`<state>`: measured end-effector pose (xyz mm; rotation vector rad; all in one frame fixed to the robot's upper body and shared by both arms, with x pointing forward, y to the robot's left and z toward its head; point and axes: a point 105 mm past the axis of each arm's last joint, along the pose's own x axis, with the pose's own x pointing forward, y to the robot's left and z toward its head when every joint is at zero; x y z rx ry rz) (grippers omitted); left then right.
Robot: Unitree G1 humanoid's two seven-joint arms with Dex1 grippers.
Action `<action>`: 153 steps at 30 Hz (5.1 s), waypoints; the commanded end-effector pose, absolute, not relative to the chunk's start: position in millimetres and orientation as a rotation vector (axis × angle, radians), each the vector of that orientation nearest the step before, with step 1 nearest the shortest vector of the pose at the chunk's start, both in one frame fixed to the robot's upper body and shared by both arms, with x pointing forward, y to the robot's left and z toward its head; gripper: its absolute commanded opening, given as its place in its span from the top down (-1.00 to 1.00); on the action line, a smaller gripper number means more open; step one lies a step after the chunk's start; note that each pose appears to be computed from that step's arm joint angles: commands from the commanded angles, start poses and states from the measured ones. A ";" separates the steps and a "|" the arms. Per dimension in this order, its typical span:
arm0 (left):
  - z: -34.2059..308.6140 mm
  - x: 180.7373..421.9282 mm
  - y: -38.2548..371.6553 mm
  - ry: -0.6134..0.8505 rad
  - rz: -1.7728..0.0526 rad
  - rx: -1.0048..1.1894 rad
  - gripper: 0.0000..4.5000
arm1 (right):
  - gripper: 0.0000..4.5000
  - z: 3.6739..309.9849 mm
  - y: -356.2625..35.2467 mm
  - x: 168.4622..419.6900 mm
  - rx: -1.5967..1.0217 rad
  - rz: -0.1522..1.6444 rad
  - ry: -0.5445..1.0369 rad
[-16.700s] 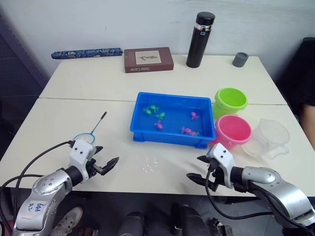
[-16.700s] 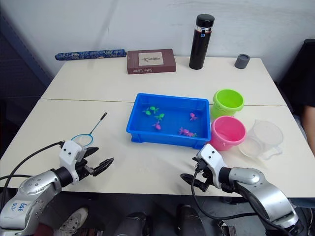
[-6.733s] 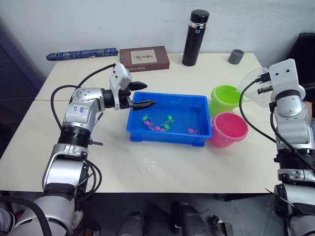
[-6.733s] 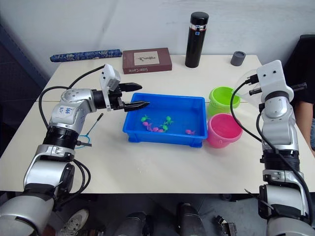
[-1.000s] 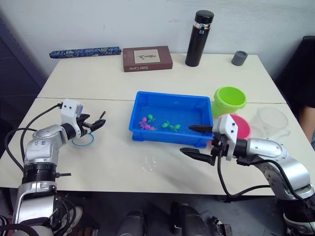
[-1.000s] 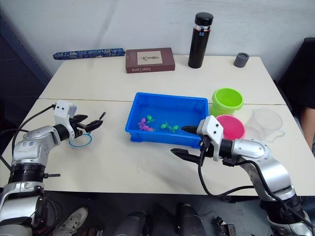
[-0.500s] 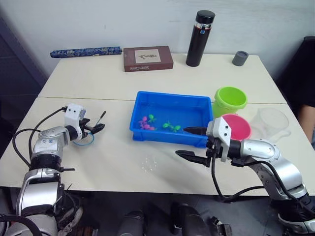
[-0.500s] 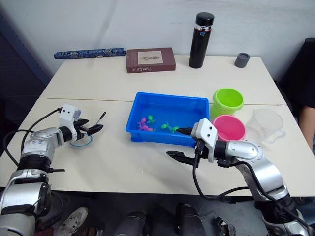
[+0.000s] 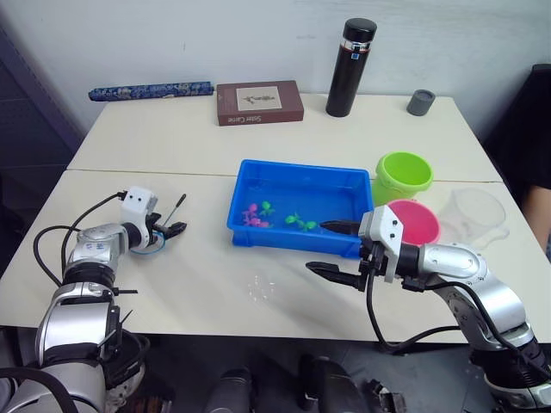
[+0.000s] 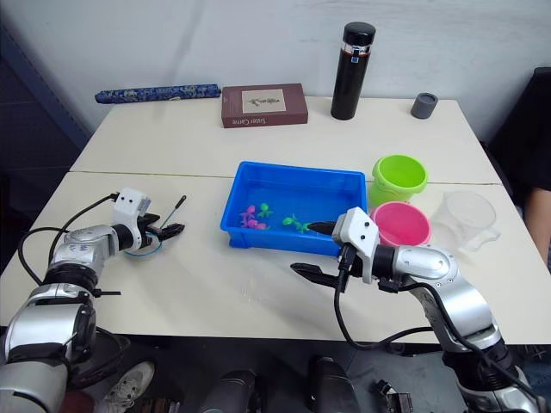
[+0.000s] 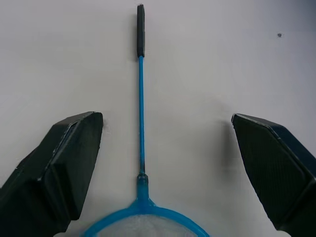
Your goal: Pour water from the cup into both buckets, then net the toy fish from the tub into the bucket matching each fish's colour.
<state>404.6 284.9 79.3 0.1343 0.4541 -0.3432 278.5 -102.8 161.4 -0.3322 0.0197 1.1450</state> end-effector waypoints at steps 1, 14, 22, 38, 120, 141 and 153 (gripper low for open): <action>74.6 404.0 282.8 0.474 -0.347 0.121 -0.61 | -1.00 173.4 -97.2 274.4 -0.351 1.155 -0.041; 69.3 401.7 285.1 0.494 -0.339 0.130 0.95 | -1.00 175.4 -100.4 276.8 -0.348 1.133 -0.044; 76.4 403.8 289.6 0.462 -0.323 0.169 0.95 | -1.00 175.4 -101.0 278.4 -0.347 1.130 -0.044; 190.3 381.2 270.6 0.139 -0.531 0.449 0.95 | -1.00 177.2 -100.8 286.1 -0.340 1.167 -0.021; 184.2 328.4 53.6 0.067 -1.609 0.742 1.00 | 0.97 183.6 -108.5 286.2 -0.347 1.140 0.171; 274.0 342.4 97.9 -0.040 -1.385 0.359 -0.98 | 1.00 182.9 -116.2 284.3 -0.381 1.152 0.169; 290.2 347.2 203.8 0.027 -1.011 0.408 -0.98 | 1.00 207.1 -143.4 314.1 -0.417 0.946 0.082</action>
